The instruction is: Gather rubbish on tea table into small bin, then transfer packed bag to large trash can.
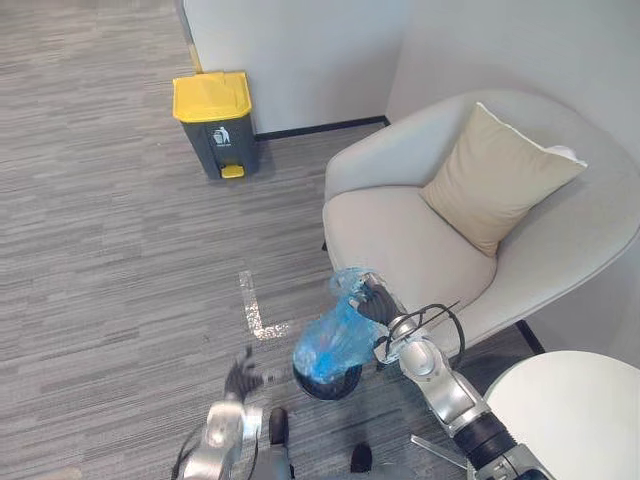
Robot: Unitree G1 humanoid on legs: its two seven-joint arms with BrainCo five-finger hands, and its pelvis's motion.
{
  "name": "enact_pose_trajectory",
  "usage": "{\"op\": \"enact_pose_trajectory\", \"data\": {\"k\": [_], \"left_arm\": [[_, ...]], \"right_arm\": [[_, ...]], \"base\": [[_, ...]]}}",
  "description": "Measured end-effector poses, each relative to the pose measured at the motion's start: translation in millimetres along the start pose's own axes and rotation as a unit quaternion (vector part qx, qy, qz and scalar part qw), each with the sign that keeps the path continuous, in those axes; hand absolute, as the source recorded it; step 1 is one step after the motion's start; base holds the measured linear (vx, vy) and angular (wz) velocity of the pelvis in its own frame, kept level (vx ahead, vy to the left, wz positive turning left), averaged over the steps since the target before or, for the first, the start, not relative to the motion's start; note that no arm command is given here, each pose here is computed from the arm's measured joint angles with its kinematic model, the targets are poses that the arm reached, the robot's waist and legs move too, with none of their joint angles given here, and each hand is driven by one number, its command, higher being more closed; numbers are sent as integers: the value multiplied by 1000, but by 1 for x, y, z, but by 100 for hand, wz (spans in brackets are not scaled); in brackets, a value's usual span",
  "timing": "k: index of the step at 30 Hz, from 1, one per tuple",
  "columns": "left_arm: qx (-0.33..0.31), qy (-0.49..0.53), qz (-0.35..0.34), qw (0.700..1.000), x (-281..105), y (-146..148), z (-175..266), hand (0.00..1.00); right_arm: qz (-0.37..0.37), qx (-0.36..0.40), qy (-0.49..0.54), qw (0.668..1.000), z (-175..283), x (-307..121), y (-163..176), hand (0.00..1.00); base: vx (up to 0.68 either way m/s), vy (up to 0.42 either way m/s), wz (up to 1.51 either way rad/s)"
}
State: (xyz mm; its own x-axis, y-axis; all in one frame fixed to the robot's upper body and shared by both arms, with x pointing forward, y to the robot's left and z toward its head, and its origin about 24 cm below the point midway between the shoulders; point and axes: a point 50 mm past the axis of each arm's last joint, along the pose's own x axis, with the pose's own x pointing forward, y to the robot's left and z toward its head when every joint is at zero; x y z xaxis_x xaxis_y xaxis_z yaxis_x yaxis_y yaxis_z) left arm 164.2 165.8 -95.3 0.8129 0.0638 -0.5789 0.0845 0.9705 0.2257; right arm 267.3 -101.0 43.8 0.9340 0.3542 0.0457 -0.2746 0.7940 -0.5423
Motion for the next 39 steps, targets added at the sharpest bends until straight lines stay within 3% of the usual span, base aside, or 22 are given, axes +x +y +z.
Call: {"op": "enact_pose_trajectory", "data": {"k": [6, 16, 22, 30, 39], "left_arm": [[6, -143, -18, 990, 1, -5, 64, 0], [72, -228, -22, 971, -7, -6, 97, 0], [135, -300, -2, 945, -9, 4, 129, 0], [208, -349, 2, 914, -14, 7, 149, 0], [226, -379, -4, 897, -18, 8, 160, 0]], "right_arm": [[-13, 42, -74, 996, 25, -3, -18, 100], [8, 54, -115, 992, 44, 13, -28, 100], [19, 57, -128, 990, 51, 17, -28, 100], [42, 45, -138, 988, 56, 21, -28, 100], [59, 59, -150, 985, 63, 24, -27, 100]], "base": [[-14, 12, -6], [28, -5, -9], [-7, 4, -5], [0, 3, -7], [6, 0, -2]]}}
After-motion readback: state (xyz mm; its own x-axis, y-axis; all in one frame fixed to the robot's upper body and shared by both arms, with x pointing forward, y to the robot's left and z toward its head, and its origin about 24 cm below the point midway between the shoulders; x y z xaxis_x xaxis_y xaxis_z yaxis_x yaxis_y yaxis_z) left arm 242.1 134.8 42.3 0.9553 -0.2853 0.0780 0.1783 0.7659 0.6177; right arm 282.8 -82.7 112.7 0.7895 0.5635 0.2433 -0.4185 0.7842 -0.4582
